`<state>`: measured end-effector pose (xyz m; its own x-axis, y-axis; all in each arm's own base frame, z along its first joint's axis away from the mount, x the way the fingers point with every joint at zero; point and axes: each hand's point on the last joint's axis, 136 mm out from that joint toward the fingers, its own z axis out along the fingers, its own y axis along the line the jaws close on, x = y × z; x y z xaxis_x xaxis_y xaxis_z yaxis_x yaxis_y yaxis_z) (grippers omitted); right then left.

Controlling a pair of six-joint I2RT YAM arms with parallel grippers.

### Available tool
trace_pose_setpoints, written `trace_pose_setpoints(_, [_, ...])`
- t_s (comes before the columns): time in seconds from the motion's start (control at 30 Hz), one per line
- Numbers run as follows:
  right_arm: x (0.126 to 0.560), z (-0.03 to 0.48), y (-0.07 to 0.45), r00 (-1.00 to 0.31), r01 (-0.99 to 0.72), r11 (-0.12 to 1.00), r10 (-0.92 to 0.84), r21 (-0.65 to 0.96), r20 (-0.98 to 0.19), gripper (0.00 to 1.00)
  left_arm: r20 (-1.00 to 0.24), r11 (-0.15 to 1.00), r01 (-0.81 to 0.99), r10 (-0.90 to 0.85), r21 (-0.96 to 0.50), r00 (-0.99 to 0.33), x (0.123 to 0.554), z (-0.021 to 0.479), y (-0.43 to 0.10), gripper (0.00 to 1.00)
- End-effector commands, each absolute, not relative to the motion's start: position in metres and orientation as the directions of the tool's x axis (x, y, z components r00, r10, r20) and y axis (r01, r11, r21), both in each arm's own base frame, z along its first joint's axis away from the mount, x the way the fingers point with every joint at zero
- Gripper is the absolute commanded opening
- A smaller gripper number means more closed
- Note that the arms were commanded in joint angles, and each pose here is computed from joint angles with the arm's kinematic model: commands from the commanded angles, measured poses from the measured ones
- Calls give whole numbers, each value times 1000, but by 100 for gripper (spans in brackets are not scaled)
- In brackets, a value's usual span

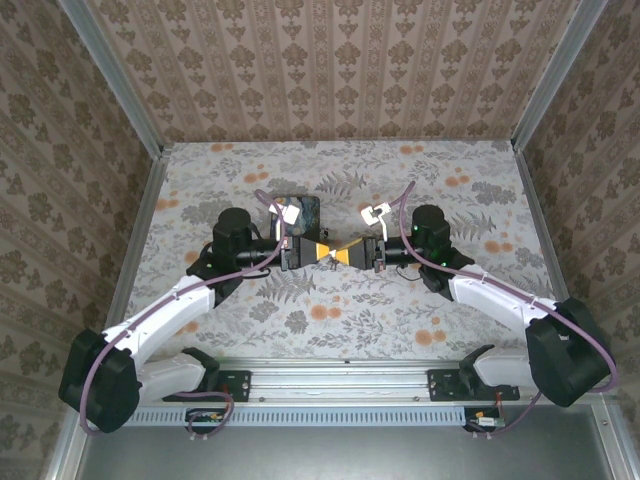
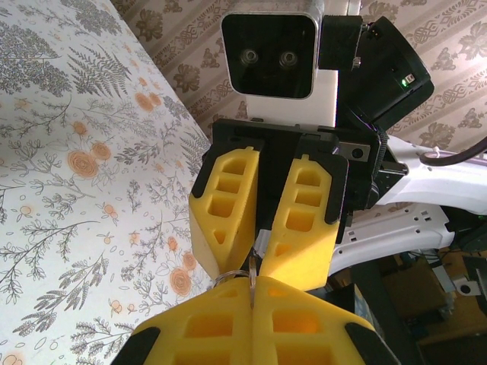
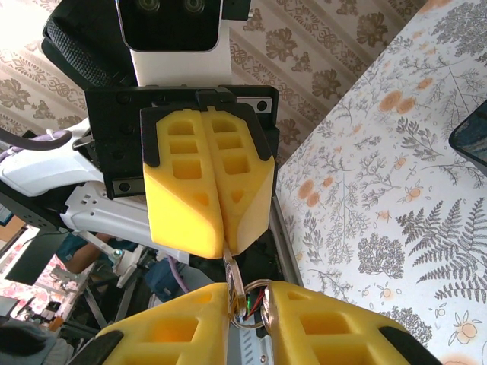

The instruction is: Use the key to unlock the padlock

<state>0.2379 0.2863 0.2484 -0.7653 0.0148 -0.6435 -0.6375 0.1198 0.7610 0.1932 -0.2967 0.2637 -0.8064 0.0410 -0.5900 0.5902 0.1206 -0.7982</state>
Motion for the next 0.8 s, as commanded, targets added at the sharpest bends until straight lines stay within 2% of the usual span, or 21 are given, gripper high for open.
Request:
trace_pose_setpoints(0.0, [242,254,289,-751,-652,119,36,749,-660,19,-609,83,610,49,-788,-792,188,270,-298,0])
trace_pose_setpoints(0.13, [244,254,289,-751,-650,122,43,750,-659,17,-610,76,613,56,-787,-790,186,270,-300,0])
trace_pose_setpoints(0.3, [242,256,289,-746,-657,112,45,745,-665,6,-610,81,613,54,-786,-790,187,270,-301,0])
trace_pose_setpoints(0.5, [242,258,286,-737,-665,114,62,738,-674,0,-593,119,594,49,-796,-804,192,262,-300,2])
trace_pose_setpoints(0.53, [244,255,285,-742,-657,132,64,743,-667,0,-587,138,587,46,-798,-808,194,258,-298,14])
trace_pose_setpoints(0.57, [247,248,283,-756,-638,158,60,754,-652,0,-582,161,580,39,-799,-813,198,256,-295,32])
trace_pose_setpoints(0.6, [250,241,280,-766,-623,184,55,760,-641,0,-581,185,576,31,-797,-814,202,254,-292,40])
trace_pose_setpoints(0.7, [263,216,263,-797,-559,298,65,774,-600,0,-585,321,556,8,-767,-811,218,248,-278,58])
trace_pose_setpoints(0.77, [276,199,242,-818,-494,388,98,778,-567,0,-584,459,521,6,-720,-812,233,240,-266,61])
